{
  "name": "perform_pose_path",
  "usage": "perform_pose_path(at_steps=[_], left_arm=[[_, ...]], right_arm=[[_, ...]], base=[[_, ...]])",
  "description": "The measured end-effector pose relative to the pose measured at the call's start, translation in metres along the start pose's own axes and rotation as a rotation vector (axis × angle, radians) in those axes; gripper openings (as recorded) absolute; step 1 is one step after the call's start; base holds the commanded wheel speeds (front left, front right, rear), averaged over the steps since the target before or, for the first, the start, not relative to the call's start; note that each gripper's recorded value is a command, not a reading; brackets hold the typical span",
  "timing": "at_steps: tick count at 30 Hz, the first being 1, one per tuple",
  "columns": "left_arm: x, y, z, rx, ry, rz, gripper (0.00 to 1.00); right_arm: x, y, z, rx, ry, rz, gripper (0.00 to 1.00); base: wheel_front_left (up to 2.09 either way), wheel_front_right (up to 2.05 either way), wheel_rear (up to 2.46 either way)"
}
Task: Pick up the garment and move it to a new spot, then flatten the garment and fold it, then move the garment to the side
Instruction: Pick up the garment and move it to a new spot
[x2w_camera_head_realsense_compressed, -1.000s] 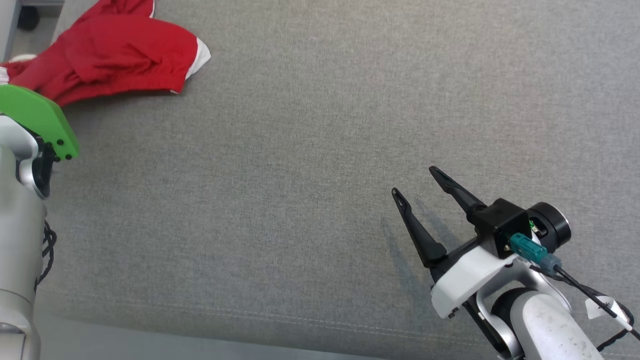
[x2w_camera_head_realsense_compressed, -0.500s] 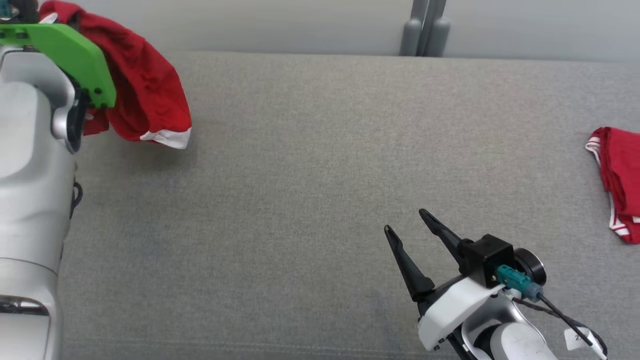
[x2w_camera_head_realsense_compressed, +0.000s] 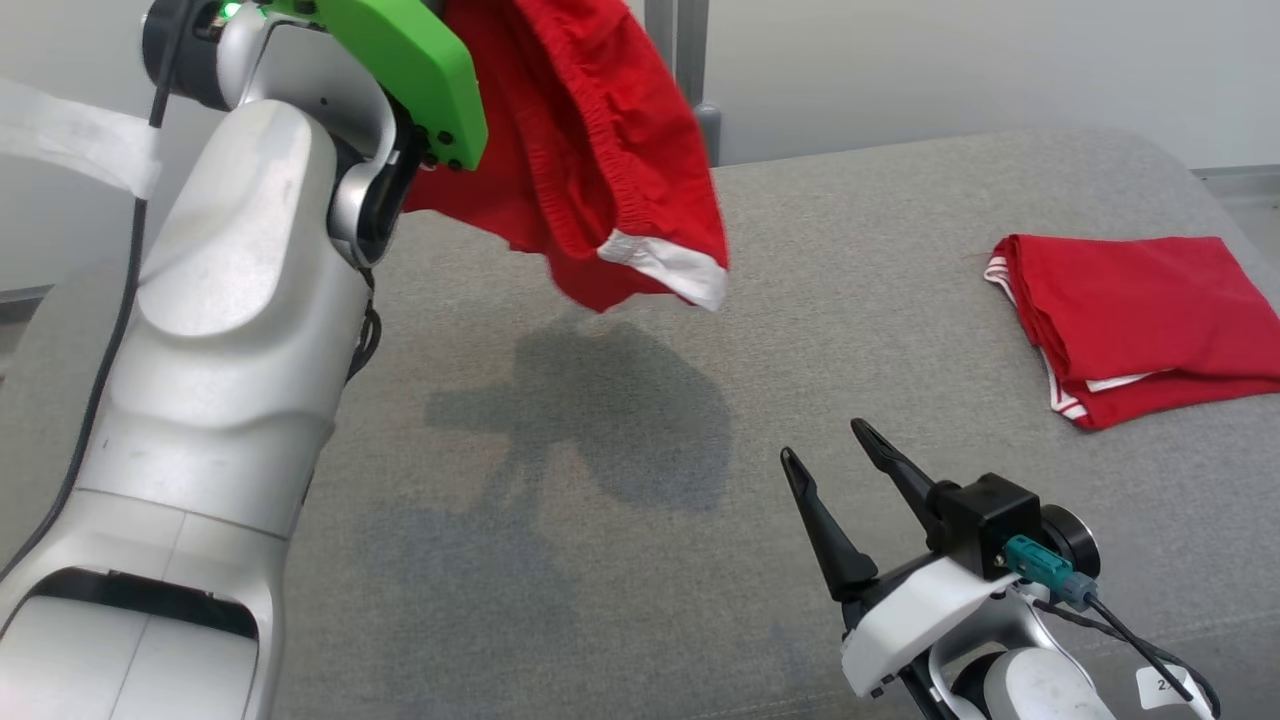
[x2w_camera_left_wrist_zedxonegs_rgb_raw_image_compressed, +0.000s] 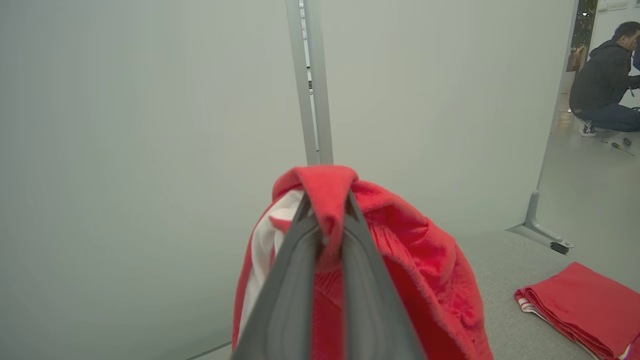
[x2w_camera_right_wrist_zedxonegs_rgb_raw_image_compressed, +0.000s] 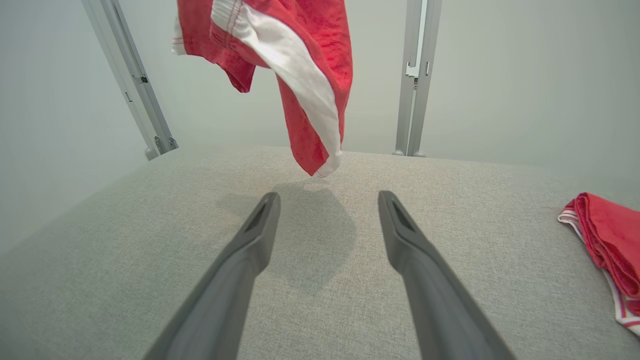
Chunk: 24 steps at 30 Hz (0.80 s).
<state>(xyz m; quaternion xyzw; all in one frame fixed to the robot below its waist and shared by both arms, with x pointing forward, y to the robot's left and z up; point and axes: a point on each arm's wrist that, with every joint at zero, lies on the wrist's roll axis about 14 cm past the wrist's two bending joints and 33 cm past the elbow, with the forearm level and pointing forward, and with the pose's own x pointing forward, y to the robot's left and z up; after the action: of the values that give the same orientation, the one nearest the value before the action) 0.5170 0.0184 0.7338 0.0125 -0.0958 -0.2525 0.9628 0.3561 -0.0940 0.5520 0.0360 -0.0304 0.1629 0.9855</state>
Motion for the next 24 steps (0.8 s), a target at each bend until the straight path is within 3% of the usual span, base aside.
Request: perform_pose_path(at_steps=[7,13,17,19,24], left_arm=[[0.017,-0.081,0.016,-0.086,-0.084,-0.200,0.00],[0.017,-0.102,-0.043,-0.112,0.030,-0.233,0.00],[0.008,-0.077,-0.110,-0.005,0.187,-0.167,0.00],[-0.003,-0.044,-0.155,0.075,0.310,-0.087,0.00],[-0.021,0.013,-0.202,0.190,0.450,0.058,0.00]], right_arm=[[-0.017,-0.027,0.003,-0.006,-0.012,-0.096,1.00],[-0.018,-0.035,-0.001,0.000,-0.007,-0.124,1.00],[-0.016,-0.035,-0.003,0.012,-0.005,-0.121,1.00],[-0.012,-0.034,-0.003,0.012,-0.006,-0.112,1.00],[-0.008,-0.034,-0.010,0.015,0.012,-0.109,1.00]], base=[[0.00,0.00,0.00],[0.00,0.00,0.00],[0.00,0.00,0.00],[0.00,0.00,0.00],[0.00,0.00,0.00]])
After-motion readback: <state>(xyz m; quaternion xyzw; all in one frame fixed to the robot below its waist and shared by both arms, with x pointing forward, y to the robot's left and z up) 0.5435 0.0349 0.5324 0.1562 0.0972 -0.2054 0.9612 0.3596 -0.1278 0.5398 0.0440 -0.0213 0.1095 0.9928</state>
